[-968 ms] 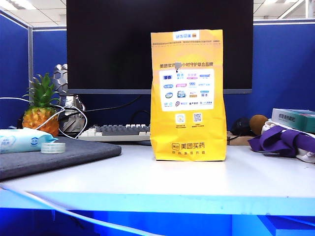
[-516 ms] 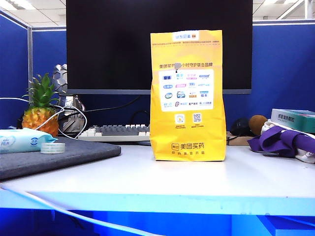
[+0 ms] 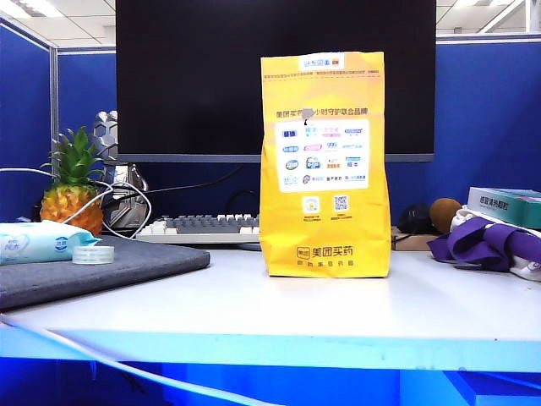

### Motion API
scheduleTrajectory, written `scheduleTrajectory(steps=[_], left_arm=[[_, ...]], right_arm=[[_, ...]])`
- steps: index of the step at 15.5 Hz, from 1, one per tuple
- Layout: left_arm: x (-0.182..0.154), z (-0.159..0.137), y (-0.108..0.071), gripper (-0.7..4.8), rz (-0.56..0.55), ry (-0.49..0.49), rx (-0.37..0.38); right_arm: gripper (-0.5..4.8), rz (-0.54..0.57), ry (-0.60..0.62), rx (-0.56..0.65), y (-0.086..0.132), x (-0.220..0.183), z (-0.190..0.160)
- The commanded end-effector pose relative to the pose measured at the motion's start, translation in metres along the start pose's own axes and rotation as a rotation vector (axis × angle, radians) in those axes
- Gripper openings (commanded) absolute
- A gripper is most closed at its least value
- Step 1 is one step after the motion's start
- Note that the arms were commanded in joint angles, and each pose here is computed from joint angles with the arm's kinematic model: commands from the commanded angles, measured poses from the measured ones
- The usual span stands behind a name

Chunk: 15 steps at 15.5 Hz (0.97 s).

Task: Pick up the orange and throw it into the yellow paper bag.

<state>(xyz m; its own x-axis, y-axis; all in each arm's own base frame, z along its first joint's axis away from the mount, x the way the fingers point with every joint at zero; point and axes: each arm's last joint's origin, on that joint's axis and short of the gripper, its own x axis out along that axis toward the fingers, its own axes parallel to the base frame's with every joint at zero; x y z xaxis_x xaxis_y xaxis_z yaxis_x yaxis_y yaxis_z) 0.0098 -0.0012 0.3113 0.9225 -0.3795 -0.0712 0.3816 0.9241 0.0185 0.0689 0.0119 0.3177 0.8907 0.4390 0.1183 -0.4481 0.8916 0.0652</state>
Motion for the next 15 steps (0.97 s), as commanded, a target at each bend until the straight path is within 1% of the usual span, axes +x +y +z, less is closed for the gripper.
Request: scheduleTrajectory(steps=[1,2,3,4,5,6,8,9,10,11,12,13,14,15], left_arm=[[0.040,-0.028,-0.007,4.79,-0.046,-0.226,-0.079],[0.056,-0.039,-0.009,4.79,-0.041,-0.260,-0.083],[0.074,-0.056,-0.010,4.79,0.009,-0.267,-0.081],[0.084,-0.068,-0.009,4.79,0.107,-0.215,-0.027],[0.088,-0.072,-0.009,4.79,0.139,-0.171,0.056],[0.090,-0.073,-0.009,4.79,0.159,-0.151,0.141],[0.092,-0.066,-0.009,4.79,0.165,-0.209,0.147],[0.091,-0.065,-0.009,4.79,0.157,-0.227,0.163],[0.091,-0.063,-0.010,4.79,0.136,-0.245,0.176],[0.091,-0.062,-0.011,4.79,0.077,-0.261,0.183],[0.091,-0.063,-0.012,4.79,0.056,-0.261,0.186],[0.091,-0.063,-0.012,4.79,0.056,-0.255,0.164],[0.091,-0.064,-0.012,4.79,0.047,-0.251,0.097],[0.091,-0.064,-0.012,4.79,0.043,-0.250,0.086]], right_arm=[[4.79,0.010,0.026,0.054,-0.003,0.004,-0.013],[4.79,0.046,0.052,0.090,-0.004,0.006,-0.020],[4.79,0.064,0.075,0.124,-0.005,0.010,-0.031],[4.79,0.079,0.085,0.130,-0.006,0.013,-0.042],[4.79,0.058,0.090,0.134,-0.007,0.015,-0.049],[4.79,0.048,0.096,0.138,-0.008,0.017,-0.057],[4.79,0.035,0.101,0.140,-0.009,0.023,-0.080],[4.79,0.024,0.073,0.128,-0.009,0.025,-0.090],[4.79,0.017,0.030,0.115,-0.009,0.027,-0.098],[4.79,0.040,-0.022,0.102,-0.008,0.028,-0.106],[4.79,0.053,-0.030,0.102,-0.007,0.028,-0.110],[4.79,0.062,-0.013,0.112,-0.007,0.028,-0.113],[4.79,0.079,0.010,0.173,-0.006,0.028,-0.115],[4.79,0.087,0.024,0.200,-0.006,0.028,-0.116]])
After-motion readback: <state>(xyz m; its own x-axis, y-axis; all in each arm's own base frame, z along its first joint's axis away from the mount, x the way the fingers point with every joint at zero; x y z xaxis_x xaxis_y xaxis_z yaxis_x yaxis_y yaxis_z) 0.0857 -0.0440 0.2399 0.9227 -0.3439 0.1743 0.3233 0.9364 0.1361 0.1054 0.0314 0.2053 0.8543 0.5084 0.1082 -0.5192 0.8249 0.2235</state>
